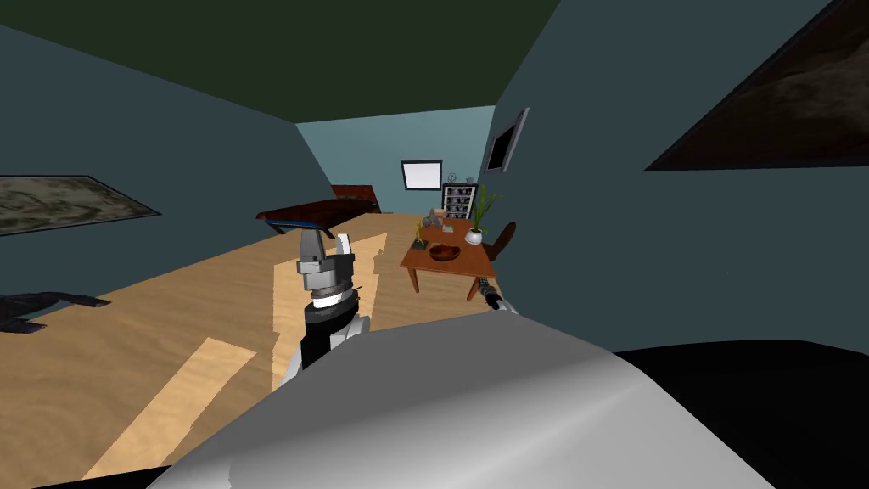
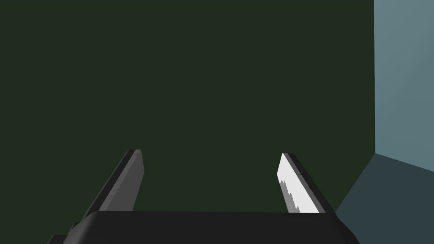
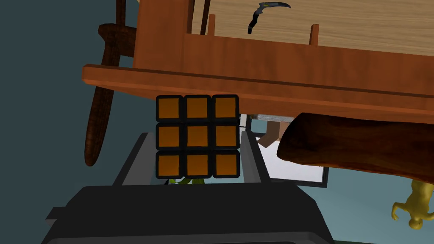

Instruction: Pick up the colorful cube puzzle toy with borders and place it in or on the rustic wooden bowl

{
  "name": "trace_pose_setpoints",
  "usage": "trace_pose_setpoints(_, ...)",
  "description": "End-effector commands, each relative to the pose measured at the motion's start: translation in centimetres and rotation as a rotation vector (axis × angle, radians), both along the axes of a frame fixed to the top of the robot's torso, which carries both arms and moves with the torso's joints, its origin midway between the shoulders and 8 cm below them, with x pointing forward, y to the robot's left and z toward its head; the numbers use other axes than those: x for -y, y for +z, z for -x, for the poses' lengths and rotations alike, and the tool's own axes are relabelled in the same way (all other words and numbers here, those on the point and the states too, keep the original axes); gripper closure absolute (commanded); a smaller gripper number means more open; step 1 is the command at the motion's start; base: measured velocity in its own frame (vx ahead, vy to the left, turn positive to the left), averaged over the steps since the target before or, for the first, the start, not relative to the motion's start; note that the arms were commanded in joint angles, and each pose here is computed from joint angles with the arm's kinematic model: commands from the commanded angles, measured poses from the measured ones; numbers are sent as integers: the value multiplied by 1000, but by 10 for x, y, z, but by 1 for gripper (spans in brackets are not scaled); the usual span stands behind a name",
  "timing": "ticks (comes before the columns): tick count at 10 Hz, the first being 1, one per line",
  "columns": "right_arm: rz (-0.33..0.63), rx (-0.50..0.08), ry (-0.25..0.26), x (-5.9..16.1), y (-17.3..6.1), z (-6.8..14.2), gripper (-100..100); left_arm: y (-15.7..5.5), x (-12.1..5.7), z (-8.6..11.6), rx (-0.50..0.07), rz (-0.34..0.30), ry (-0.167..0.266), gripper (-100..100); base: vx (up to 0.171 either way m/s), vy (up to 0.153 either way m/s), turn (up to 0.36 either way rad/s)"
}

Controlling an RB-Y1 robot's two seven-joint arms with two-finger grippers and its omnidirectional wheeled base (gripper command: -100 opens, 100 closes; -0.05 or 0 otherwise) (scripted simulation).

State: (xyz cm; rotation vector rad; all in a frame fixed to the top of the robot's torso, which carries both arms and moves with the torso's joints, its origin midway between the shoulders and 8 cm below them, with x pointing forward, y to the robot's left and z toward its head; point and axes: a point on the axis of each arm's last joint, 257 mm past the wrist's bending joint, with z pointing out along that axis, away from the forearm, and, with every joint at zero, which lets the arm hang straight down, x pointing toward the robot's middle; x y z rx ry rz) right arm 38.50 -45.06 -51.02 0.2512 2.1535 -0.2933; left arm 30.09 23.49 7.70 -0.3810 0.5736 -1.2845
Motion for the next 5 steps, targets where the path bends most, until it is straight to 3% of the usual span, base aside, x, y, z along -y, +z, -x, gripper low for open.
trace_pose_setpoints(1, 20, 20, 34, 2, 8, -4, 100, 0, 0, 0, 0, 0, 0, 0, -124, 304, -264)
trace_pose_setpoints(5, 72, 84, 127, 0, 32, -22, 100, 0, 0, 0, 0, 0, 0, 0, -65, 226, -206)
